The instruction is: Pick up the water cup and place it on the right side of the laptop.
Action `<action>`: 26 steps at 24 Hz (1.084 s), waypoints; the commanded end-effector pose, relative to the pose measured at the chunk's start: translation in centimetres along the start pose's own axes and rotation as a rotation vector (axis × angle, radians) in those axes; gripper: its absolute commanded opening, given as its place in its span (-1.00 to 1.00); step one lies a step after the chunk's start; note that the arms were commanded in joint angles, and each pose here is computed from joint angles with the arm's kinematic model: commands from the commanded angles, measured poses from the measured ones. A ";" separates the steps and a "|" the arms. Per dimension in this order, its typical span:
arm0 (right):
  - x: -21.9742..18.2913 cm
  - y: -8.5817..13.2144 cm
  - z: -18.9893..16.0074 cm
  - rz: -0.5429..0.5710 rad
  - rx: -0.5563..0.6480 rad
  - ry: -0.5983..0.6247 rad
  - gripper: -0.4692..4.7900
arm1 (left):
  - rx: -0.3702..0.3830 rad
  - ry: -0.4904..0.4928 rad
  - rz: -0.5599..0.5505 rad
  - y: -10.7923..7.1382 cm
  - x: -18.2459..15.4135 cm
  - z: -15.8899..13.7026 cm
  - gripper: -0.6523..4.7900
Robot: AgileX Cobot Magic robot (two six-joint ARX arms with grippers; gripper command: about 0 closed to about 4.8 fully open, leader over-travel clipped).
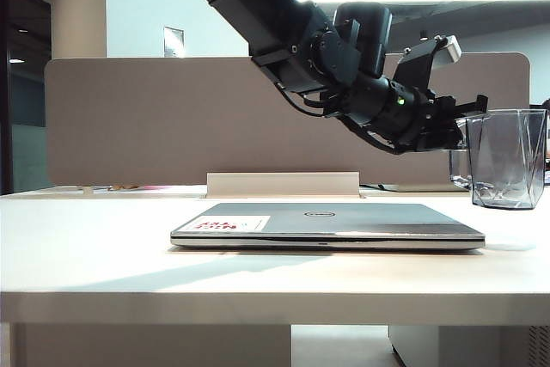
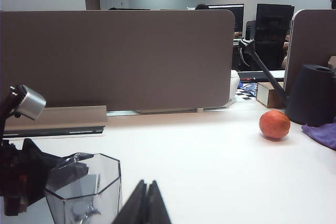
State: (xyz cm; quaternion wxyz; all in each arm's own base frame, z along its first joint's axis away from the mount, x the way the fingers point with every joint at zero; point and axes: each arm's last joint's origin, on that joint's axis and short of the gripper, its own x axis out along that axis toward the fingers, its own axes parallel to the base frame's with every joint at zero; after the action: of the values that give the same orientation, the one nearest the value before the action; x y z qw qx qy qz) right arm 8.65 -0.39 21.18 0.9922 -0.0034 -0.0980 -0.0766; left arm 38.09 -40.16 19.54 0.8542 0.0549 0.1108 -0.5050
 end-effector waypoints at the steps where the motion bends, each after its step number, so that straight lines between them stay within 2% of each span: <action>1: -0.1 0.0 0.7 -0.007 0.005 -0.056 -0.85 | -0.036 -0.034 0.048 -0.2 0.2 0.4 -0.78; 4: -0.1 0.0 0.8 -0.007 0.007 -0.068 -0.85 | -0.117 -0.051 0.052 -0.6 0.7 -0.2 -0.78; 7: -0.1 0.0 0.8 -0.007 0.007 -0.067 -0.85 | -0.144 -0.042 0.068 -1.3 1.4 -1.2 -0.78; 13: -0.1 0.0 0.8 -0.007 0.007 -0.067 -0.85 | -0.142 -0.038 0.140 -2.6 1.9 -1.6 -0.78; 16: -0.1 0.0 0.8 -0.006 0.007 -0.068 -0.85 | -0.145 -0.033 0.236 -3.6 2.4 -2.2 -0.78; 19: -0.1 0.0 0.8 -0.006 0.007 -0.068 -0.85 | -0.170 -0.030 0.251 -3.9 2.7 -2.7 -0.78; 26: -0.1 0.0 0.8 -0.003 0.007 -0.068 -0.85 | -0.155 -0.028 0.266 -3.8 2.9 -3.3 -0.78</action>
State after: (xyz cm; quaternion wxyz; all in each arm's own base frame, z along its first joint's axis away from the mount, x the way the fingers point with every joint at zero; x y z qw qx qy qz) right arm 8.56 -0.39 21.60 0.9898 -0.0017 -0.1196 -0.0769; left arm 35.69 -43.64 15.39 0.9149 0.0000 0.1419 -0.3778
